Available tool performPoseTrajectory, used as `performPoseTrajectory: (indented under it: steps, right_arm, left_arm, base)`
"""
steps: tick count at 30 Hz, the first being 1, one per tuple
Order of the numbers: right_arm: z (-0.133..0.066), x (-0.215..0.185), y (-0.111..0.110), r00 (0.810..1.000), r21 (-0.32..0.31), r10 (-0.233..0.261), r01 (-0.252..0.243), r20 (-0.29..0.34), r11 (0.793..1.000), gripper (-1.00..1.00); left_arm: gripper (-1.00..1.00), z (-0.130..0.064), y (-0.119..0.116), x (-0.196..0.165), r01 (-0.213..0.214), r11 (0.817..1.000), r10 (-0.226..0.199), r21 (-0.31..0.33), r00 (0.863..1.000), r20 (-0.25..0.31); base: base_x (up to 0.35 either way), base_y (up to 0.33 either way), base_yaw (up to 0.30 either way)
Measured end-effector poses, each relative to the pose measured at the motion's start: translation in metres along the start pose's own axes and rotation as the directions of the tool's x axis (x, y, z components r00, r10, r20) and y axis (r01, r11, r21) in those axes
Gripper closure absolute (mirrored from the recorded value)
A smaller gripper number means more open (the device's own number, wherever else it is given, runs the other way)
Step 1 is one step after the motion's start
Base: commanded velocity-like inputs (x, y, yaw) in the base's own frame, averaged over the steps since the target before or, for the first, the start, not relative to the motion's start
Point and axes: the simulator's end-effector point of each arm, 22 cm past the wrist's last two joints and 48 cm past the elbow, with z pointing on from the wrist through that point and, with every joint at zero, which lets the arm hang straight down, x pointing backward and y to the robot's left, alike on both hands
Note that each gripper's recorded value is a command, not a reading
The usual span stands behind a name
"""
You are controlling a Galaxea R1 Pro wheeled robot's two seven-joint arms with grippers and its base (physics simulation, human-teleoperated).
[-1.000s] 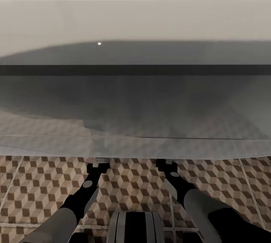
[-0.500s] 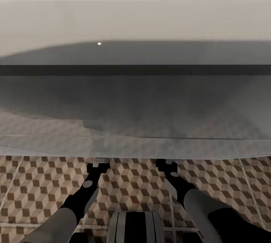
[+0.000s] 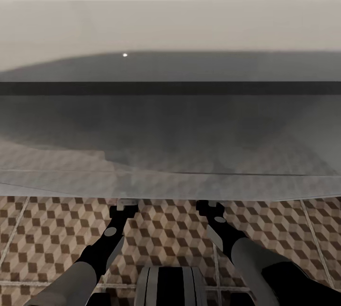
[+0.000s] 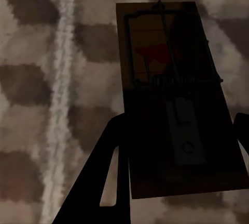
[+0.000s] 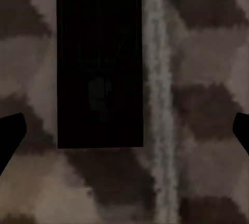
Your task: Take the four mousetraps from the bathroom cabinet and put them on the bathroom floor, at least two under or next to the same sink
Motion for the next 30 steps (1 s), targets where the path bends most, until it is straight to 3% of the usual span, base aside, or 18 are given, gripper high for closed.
performPoseTrajectory:
  steps: [10, 30]
  right_arm:
    - [0.0, 0.001, -0.001, 1.0, 0.004, 0.027, -0.027, -0.004, 1.0, -1.0]
    - [0.0, 0.0, 0.0, 0.999, -0.003, 0.032, -0.032, -0.001, 0.999, -1.0]
  left_arm:
    - [1.0, 0.0, 0.0, -0.001, 0.0, 1.0, 0.0, 0.0, 1.0, 0.001]
    - [1.0, 0.003, -0.001, -0.013, 0.003, 1.0, -0.003, 0.001, 1.0, 0.023]
  base:
    - [0.0, 0.0, 0.0]
    - [0.0, 0.0, 0.0]
